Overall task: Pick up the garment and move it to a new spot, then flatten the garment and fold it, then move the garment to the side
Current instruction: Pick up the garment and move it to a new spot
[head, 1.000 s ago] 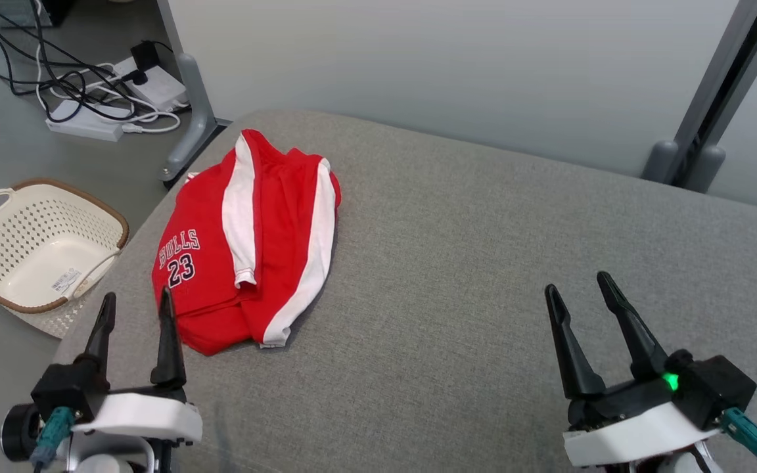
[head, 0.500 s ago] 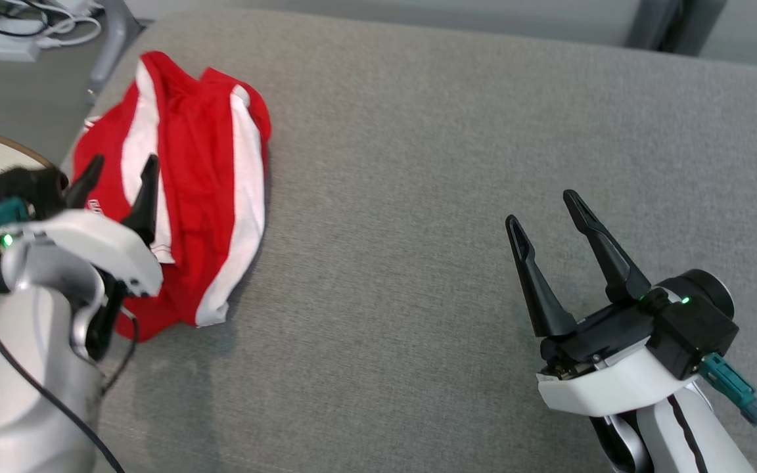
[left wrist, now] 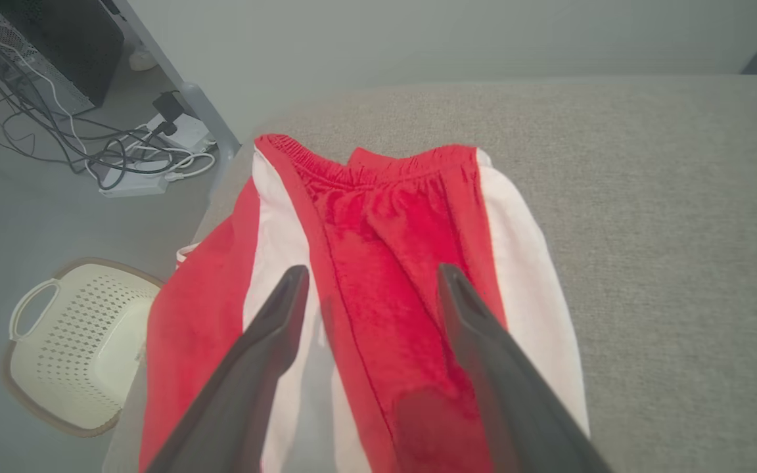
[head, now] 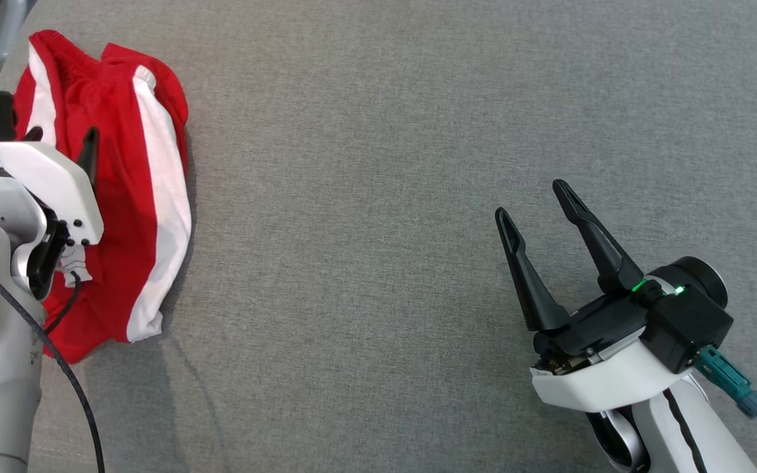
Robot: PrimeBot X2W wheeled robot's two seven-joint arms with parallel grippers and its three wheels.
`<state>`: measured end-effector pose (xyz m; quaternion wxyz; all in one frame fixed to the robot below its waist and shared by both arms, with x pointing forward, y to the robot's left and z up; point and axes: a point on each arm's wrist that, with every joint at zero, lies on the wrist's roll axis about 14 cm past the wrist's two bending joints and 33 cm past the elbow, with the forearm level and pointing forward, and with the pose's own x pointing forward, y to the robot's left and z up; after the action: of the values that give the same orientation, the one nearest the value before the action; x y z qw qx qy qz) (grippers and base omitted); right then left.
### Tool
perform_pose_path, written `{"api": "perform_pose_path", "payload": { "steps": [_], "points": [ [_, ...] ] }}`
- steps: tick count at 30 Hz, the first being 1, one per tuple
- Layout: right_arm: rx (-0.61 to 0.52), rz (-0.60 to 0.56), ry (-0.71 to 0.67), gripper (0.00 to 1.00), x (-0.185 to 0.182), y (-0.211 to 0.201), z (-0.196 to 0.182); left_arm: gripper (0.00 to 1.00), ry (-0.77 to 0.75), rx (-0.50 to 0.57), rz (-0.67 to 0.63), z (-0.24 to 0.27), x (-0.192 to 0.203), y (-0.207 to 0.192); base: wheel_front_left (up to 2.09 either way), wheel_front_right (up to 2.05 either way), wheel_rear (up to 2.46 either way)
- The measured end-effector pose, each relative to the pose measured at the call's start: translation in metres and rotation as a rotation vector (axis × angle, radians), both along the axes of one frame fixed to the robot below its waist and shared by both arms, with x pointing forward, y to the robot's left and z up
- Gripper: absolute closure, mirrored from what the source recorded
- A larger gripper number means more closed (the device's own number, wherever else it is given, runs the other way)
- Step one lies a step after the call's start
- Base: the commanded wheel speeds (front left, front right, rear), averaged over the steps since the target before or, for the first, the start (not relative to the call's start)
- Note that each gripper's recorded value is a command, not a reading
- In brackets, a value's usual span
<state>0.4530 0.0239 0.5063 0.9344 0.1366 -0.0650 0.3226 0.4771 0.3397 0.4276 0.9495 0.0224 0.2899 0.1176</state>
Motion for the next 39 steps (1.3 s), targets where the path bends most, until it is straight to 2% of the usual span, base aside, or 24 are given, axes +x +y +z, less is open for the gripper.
{"api": "perform_pose_path", "payload": {
  "steps": [6, 14, 15, 22, 28, 39],
  "points": [
    [-0.004, -0.009, 0.003, 0.00, -0.001, -0.004, -0.001, 0.00, 0.111, 0.003, 0.032, -0.022, -0.012, 0.008, 0.00, 0.00, 0.00],
    [-0.006, -0.010, 0.004, 0.00, -0.001, -0.005, -0.001, 0.00, 0.170, -0.017, 0.042, -0.034, -0.017, 0.005, 0.00, 0.00, 0.00],
    [-0.007, -0.010, 0.004, 0.00, -0.002, -0.005, -0.001, 1.00, 0.177, -0.024, 0.043, -0.036, -0.018, 0.004, 0.00, 0.00, 0.00],
    [-0.009, -0.009, 0.005, 0.00, -0.004, -0.005, -0.001, 1.00, 0.193, -0.037, 0.059, -0.039, -0.022, 0.005, 0.00, 0.00, 0.00],
    [-0.009, -0.002, 0.002, 0.00, -0.008, -0.002, 0.002, 1.00, 0.102, -0.042, 0.089, -0.023, -0.014, 0.010, 0.00, 0.00, 0.00],
    [-0.002, -0.003, -0.015, 0.00, -0.019, -0.001, 0.016, 1.00, -0.371, 0.014, 0.089, 0.081, 0.021, 0.016, 0.00, 0.00, 0.00]
  ]
}}
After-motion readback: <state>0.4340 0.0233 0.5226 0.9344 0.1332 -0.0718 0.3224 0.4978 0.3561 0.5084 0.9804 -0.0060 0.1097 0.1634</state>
